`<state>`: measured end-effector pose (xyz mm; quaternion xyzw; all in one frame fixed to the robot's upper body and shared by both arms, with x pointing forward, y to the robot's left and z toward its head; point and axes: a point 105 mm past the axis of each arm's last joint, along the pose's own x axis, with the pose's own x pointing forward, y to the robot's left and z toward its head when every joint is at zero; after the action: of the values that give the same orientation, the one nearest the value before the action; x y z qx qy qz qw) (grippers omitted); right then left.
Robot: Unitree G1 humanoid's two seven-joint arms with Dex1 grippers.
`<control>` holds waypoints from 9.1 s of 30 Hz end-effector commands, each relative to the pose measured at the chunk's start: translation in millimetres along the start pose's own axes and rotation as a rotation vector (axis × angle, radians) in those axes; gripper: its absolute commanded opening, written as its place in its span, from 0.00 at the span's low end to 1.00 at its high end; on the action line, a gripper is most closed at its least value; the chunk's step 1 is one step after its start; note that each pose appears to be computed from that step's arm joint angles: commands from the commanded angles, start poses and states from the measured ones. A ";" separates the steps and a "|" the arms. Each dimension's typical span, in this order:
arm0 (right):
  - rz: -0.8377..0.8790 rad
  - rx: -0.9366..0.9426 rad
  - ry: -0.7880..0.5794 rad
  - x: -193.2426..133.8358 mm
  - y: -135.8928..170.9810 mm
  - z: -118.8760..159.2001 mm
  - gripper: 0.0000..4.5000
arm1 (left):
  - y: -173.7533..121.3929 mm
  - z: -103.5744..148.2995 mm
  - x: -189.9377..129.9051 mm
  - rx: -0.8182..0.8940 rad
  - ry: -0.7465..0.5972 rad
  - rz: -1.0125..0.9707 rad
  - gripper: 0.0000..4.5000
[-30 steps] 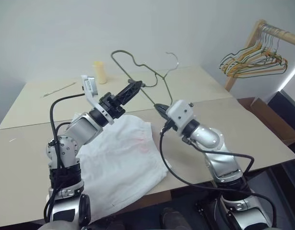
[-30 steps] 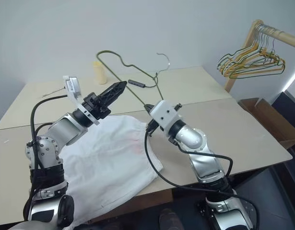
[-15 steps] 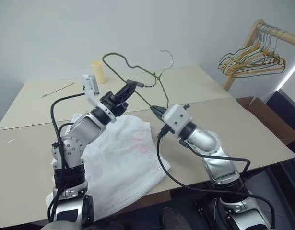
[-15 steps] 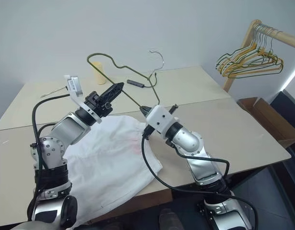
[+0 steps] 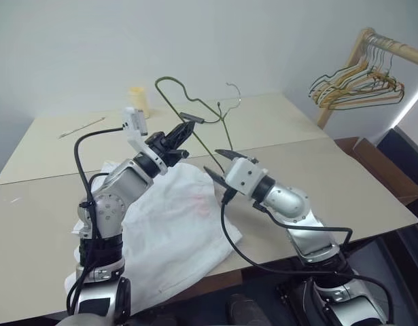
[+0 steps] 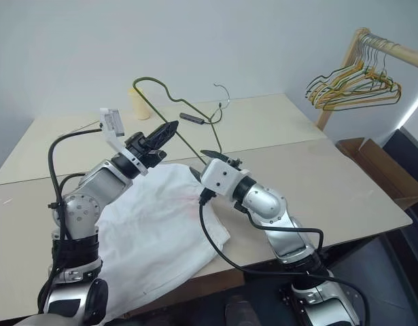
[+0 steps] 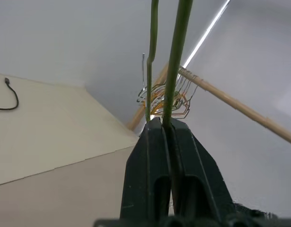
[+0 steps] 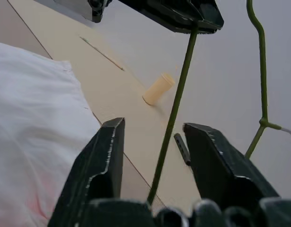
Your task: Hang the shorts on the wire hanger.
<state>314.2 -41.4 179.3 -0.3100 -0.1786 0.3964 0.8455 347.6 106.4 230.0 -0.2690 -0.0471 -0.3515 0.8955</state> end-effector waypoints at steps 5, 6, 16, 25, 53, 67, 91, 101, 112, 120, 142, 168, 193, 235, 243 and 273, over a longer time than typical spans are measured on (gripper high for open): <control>0.280 0.390 -0.009 -54.3 -21.0 18.2 0.71 | -15.8 41.0 -41.7 0.145 -0.024 -0.310 0.00; 0.333 0.434 -0.002 -60.8 -22.0 19.5 0.71 | -20.3 47.0 -49.7 0.152 -0.016 -0.375 0.00; 0.721 0.886 0.068 -78.6 -25.9 18.5 0.71 | -44.5 97.6 -88.9 0.122 -0.038 -0.790 0.00; 0.754 0.902 -0.015 -48.4 -11.5 29.6 0.71 | -45.7 81.5 -79.3 0.112 -0.012 -0.814 0.00; 0.802 0.912 -0.037 -30.7 6.0 38.2 0.28 | -43.1 67.1 -74.7 0.083 -0.052 -0.789 0.00; 0.761 0.938 -0.059 -33.4 -0.1 39.7 0.00 | -11.6 26.3 -69.3 0.177 0.174 -0.599 0.45; 0.690 1.558 0.706 -165.4 -8.3 -84.1 0.00 | 27.7 -62.9 -104.4 0.763 0.744 -0.430 0.99; 0.691 1.739 0.768 -165.0 5.3 -97.4 0.00 | 51.7 -63.9 -127.3 0.812 0.865 -0.330 0.99; 0.653 1.756 0.781 -165.7 6.2 -106.6 0.00 | 47.5 -63.0 -126.3 0.805 0.836 -0.334 0.99; 0.583 1.779 0.752 -168.1 -4.9 -110.3 0.00 | 47.5 -64.6 -125.5 0.806 0.829 -0.336 0.99; 0.795 1.737 0.754 -166.8 23.4 -91.7 0.00 | 47.1 -74.4 -126.8 0.794 0.835 -0.337 0.99; 0.812 1.436 0.895 -107.6 3.5 -120.3 0.00 | 40.2 -88.4 -122.9 0.833 0.839 -0.339 0.99; 0.662 0.993 0.564 -56.7 -20.7 -129.9 0.00 | 34.0 -17.4 -75.7 0.956 0.531 -0.235 0.99; 0.736 0.256 0.462 -8.9 -9.8 -64.0 0.00 | 56.4 8.0 -35.1 0.904 1.115 -0.600 0.43; 0.712 0.240 0.445 -7.5 -10.6 -61.0 0.00 | 60.5 5.6 -32.5 0.920 1.109 -0.585 0.01; 0.354 1.037 0.439 -54.2 24.2 -67.0 0.99 | 74.6 37.4 -26.0 1.089 0.956 -0.473 0.00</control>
<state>305.6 -105.1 97.4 0.0285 0.2921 0.4955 0.8176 378.2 186.3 201.9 0.4030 0.1549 -0.5520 0.7134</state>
